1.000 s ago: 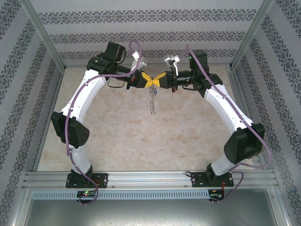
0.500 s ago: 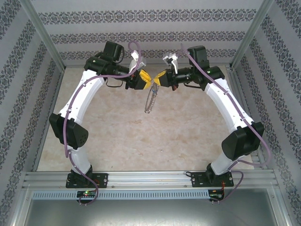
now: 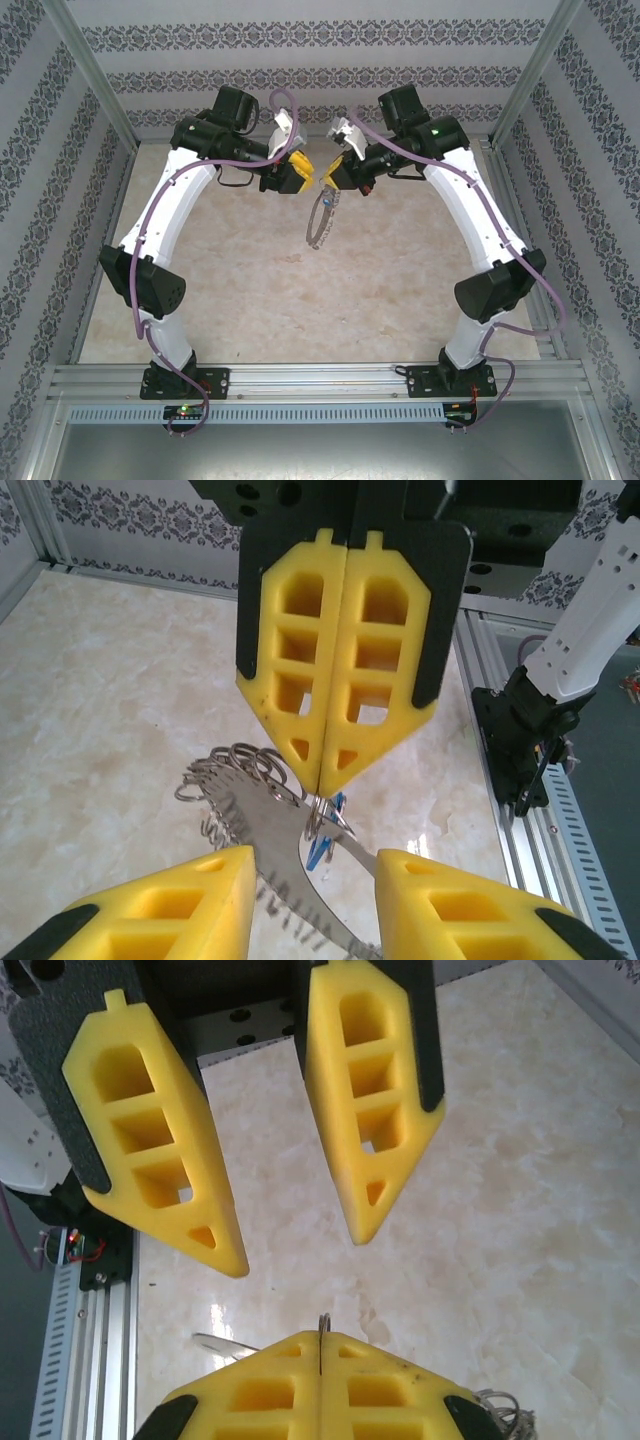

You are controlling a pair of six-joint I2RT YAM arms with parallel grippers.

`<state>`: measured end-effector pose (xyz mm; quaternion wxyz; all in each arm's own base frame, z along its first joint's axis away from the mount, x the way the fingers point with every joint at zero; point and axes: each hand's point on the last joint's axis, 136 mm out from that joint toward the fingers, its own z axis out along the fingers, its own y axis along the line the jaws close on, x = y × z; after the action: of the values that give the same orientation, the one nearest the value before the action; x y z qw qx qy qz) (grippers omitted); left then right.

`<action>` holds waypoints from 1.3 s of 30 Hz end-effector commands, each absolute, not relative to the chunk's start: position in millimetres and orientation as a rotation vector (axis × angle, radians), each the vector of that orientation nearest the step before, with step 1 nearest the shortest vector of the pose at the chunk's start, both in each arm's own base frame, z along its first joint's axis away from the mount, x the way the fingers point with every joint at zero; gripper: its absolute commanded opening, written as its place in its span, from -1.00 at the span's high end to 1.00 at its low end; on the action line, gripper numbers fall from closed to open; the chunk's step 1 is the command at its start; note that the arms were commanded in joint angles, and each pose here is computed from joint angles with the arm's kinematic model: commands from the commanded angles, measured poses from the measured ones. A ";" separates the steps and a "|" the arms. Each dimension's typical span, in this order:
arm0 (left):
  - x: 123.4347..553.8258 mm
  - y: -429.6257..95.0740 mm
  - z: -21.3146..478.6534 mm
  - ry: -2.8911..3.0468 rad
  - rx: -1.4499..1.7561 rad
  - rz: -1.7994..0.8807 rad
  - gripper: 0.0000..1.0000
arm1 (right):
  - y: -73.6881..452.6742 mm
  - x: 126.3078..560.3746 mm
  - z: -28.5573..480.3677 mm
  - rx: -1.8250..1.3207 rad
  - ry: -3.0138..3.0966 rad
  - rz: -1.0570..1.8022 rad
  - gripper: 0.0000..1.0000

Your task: Put the keys on the keyring

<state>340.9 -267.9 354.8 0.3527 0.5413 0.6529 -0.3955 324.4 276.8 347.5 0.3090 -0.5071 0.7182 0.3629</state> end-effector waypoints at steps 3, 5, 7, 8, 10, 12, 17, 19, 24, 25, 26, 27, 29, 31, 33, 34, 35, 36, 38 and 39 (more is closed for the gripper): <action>330.6 -271.8 346.5 1.699 1.450 -1.068 0.31 | 280.3 315.6 347.3 -1.432 1.900 0.913 1.00; 329.5 -272.7 344.4 1.701 1.456 -1.076 0.32 | 282.7 314.8 348.1 -1.445 1.895 0.910 1.00; 327.6 -273.8 344.4 1.694 1.461 -1.088 0.32 | 284.8 314.2 348.2 -1.455 1.892 0.908 1.00; 327.0 -274.0 344.3 1.694 1.461 -1.093 0.33 | 285.4 314.0 348.3 -1.457 1.893 0.908 1.00; 326.7 -274.5 344.1 1.691 1.462 -1.100 0.32 | 287.5 313.3 347.9 -1.464 1.891 0.911 1.00; 326.0 -275.7 344.6 1.684 1.464 -1.107 0.32 | 288.3 313.4 347.9 -1.467 1.889 0.908 1.00; 324.5 -278.1 342.5 1.683 1.470 -1.125 0.33 | 289.8 313.1 349.7 -1.470 1.877 0.908 1.00; 323.8 -279.6 341.3 1.684 1.474 -1.133 0.33 | 290.2 312.9 351.3 -1.470 1.869 0.910 1.00; 323.8 -282.1 337.7 1.689 1.479 -1.144 0.33 | 291.2 312.2 353.5 -1.470 1.856 0.918 1.00; 323.7 -282.1 338.8 1.685 1.477 -1.148 0.33 | 291.5 312.0 353.7 -1.470 1.855 0.919 1.00; 323.8 -283.0 339.4 1.678 1.476 -1.155 0.33 | 291.8 312.4 353.9 -1.469 1.853 0.921 1.00; 323.4 -283.1 340.6 1.672 1.475 -1.160 0.34 | 292.0 312.4 354.5 -1.468 1.850 0.924 1.00; 323.3 -284.1 342.3 1.662 1.472 -1.168 0.38 | 292.3 312.3 354.1 -1.468 1.850 0.927 1.00; 323.5 -284.7 344.1 1.654 1.469 -1.175 0.48 | 292.6 312.1 354.5 -1.467 1.848 0.931 1.00; 322.5 -285.6 345.9 1.642 1.470 -1.181 0.56 | 292.9 312.7 354.1 -1.466 1.849 0.931 1.00; 322.8 -285.8 346.5 1.639 1.467 -1.185 0.62 | 293.0 312.9 354.2 -1.465 1.848 0.931 1.00; 322.3 -286.1 347.3 1.634 1.467 -1.188 0.66 | 293.1 313.0 354.0 -1.465 1.848 0.931 1.00; 321.7 -286.8 347.9 1.630 1.467 -1.195 0.69 | 293.4 313.3 353.7 -1.465 1.848 0.933 1.00; 321.0 -287.4 348.6 1.624 1.467 -1.203 0.71 | 293.4 313.1 354.5 -1.464 1.845 0.933 1.00; 320.9 -286.9 348.8 1.623 1.466 -1.204 0.71 | 293.7 313.4 355.0 -1.462 1.844 0.933 1.00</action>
<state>328.8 -281.0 336.3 0.3091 0.5484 0.6433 -0.4358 316.5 286.4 341.8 0.2807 -0.5390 0.7167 0.3421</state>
